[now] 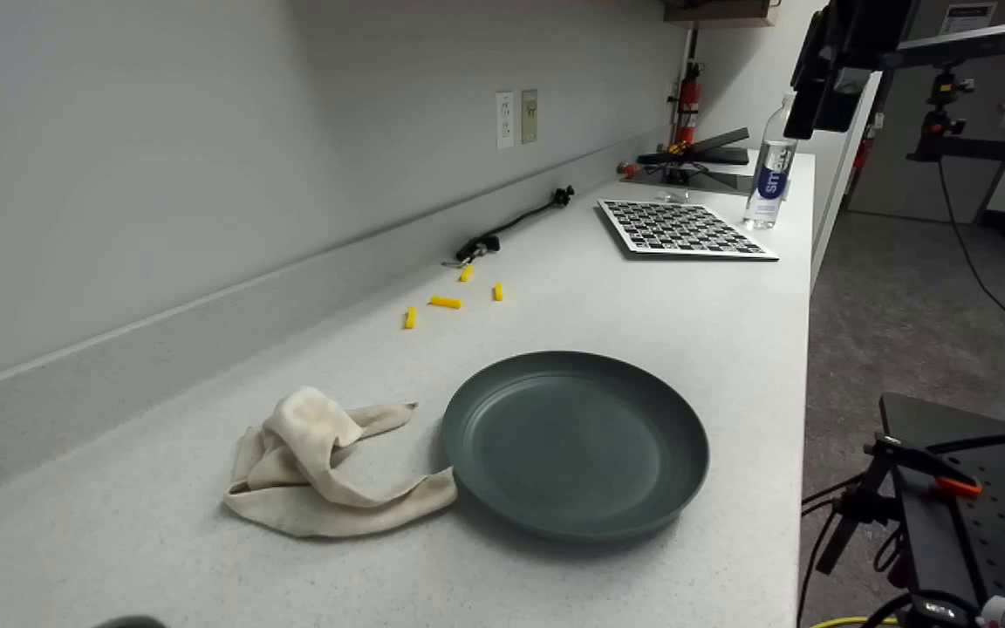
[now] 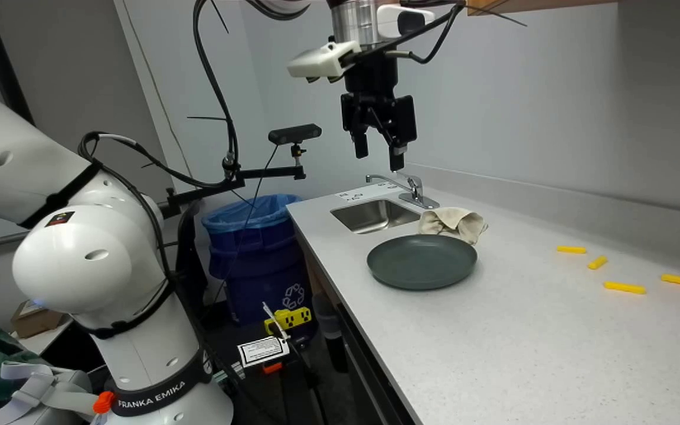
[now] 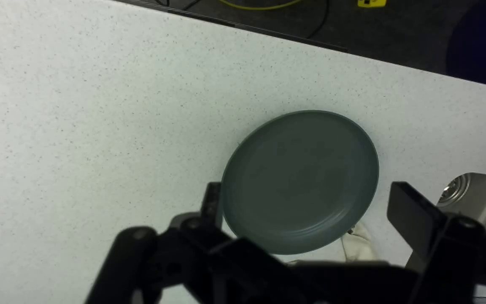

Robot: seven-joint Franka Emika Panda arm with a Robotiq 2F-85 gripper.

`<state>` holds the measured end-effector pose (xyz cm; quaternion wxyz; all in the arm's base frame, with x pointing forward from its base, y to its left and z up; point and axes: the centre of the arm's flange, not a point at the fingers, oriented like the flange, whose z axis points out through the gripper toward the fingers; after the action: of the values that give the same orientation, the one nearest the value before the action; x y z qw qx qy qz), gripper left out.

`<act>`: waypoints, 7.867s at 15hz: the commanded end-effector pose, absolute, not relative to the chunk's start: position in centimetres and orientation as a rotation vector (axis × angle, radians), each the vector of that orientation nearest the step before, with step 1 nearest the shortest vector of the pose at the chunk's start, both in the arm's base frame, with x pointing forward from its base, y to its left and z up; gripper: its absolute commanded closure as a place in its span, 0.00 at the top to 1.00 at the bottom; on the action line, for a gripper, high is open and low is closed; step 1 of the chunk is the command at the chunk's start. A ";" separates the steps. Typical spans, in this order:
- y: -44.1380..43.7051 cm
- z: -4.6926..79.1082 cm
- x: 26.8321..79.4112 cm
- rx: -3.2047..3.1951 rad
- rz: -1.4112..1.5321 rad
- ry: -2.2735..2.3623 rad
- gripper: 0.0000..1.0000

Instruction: Use the towel on the left to wipe the grey plate

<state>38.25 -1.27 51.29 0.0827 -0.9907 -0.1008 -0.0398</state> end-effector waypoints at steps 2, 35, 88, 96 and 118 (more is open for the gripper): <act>-1.3 51.3 38.3 -2.958 -0.119 -0.301 1.00; 8.0 47.2 48.3 -2.954 0.116 -0.686 1.00; 30.7 28.2 66.9 -2.655 -0.440 -1.471 1.00; 30.2 25.0 67.5 -2.681 -0.370 -1.486 1.00; 28.1 36.2 68.6 -2.673 -0.683 -1.221 0.01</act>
<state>69.65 28.15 31.55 0.0594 -0.8928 -0.4043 -0.1897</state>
